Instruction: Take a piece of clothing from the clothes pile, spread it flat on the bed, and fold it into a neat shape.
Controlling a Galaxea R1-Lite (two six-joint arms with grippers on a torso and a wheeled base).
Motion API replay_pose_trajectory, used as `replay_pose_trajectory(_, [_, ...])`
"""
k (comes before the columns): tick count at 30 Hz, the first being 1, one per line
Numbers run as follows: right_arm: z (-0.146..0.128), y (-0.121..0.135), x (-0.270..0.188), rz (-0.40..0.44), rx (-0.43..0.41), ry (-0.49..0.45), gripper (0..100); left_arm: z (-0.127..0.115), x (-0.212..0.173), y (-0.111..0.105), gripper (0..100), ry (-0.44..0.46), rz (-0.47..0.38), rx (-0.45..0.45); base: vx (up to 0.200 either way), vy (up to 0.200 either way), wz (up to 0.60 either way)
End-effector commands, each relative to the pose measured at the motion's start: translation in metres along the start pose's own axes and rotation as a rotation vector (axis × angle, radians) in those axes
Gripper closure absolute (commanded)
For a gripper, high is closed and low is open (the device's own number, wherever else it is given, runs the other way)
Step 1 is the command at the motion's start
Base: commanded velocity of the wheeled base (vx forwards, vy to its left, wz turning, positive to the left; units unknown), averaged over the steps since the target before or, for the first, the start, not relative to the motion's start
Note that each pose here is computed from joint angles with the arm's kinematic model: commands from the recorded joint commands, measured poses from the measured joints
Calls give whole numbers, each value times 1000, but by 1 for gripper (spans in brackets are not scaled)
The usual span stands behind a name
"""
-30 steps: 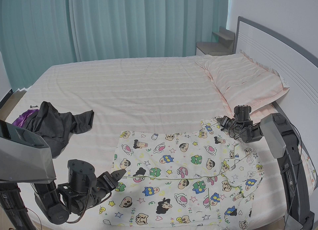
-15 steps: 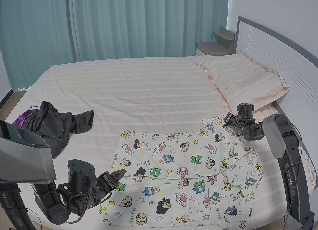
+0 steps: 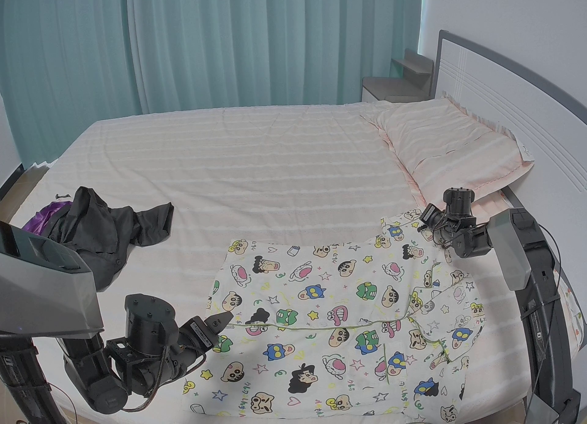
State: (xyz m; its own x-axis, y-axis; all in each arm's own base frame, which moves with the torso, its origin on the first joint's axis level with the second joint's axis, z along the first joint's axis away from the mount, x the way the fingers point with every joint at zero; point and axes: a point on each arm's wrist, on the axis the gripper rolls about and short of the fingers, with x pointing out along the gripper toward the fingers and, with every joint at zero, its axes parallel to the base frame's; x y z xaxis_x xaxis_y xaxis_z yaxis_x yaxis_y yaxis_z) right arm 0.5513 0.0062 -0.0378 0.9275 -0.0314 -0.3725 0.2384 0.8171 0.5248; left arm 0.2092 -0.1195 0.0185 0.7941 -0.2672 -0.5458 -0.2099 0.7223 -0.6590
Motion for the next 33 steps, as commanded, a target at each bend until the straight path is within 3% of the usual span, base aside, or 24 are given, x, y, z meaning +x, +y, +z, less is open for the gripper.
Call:
replay_pose_trajectory(1, [1,1,-1,0,2,0,100,0,0,0,0,0,0,0,0,0,0])
replay_pose_trajectory(2, [1,1,-1,1,4,-2,0,0,0,0,0,0,0,0,0,0,0])
replay_pose_trajectory(5, [2,2,-2,2,4,-3,0,0,0,0,0,0,0,0,0,0,0])
replay_pose_trajectory(11, [35,-4,-29,-37,14,-17,0,0,0,0,0,-2,-1,-1,0,0,0])
replay_pose_trajectory(16, [50,-10,-65,-52,11,-28,0,1,0,0,0,-4,-1,-4,0,0,0])
replay_pose_trajectory(17, [52,-13,-91,-54,-19,-31,0,2,-1,-1,0,-8,-8,-21,-200,0,0])
replay_pose_trajectory(24, [34,-19,-173,-33,-80,-33,0,1,-7,3,0,1,2,-36,-200,0,0])
replay_pose_trajectory(28, [27,-22,-209,-27,-73,-31,0,1,-11,5,0,5,-2,-38,-200,0,0])
replay_pose_trajectory(33, [1,-34,-263,-33,-25,19,0,0,-16,13,0,33,9,-45,-200,0,0])
